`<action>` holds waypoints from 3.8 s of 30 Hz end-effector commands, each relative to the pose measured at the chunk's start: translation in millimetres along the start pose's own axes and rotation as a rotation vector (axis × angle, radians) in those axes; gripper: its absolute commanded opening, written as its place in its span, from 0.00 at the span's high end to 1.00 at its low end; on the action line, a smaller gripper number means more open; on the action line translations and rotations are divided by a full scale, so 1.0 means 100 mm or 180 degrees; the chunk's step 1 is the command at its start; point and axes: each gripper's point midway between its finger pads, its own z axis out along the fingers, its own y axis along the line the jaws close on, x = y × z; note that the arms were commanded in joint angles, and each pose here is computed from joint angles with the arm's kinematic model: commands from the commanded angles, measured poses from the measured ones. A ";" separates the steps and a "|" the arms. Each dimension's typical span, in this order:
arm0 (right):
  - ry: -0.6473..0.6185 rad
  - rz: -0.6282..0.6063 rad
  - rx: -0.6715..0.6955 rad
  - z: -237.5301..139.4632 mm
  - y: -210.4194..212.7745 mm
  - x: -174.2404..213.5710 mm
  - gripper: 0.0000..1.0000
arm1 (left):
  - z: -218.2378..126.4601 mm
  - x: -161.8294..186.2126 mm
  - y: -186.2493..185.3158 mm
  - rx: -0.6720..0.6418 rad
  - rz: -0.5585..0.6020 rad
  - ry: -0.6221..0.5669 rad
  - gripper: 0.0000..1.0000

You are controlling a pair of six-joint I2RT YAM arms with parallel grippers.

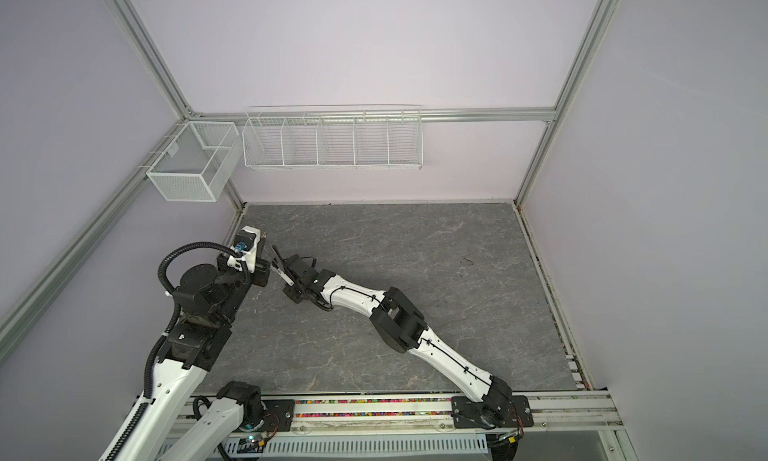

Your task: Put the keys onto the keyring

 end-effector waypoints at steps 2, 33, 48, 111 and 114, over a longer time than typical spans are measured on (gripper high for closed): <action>0.0855 -0.0116 -0.0005 0.08 0.04 0.88 0.82 | -0.06 -0.09 0.03 -0.0025 -0.0067 -0.0134 1.00; 0.0780 0.0201 0.0043 0.17 -0.05 0.73 0.70 | -0.01 -0.11 0.02 -0.0003 -0.0075 -0.0123 1.00; 0.0979 0.0151 -0.0076 0.10 0.00 0.83 0.89 | -0.07 -0.11 0.04 -0.0036 -0.0141 -0.0137 1.00; -0.0610 0.1747 -0.1391 -0.07 0.12 -0.41 0.24 | -0.09 -0.32 0.11 -0.0119 -0.0214 -0.0428 1.00; -0.0776 0.1665 -0.1439 -0.16 0.14 -0.52 0.24 | -0.10 -0.31 0.11 -0.0115 -0.0217 -0.0425 1.00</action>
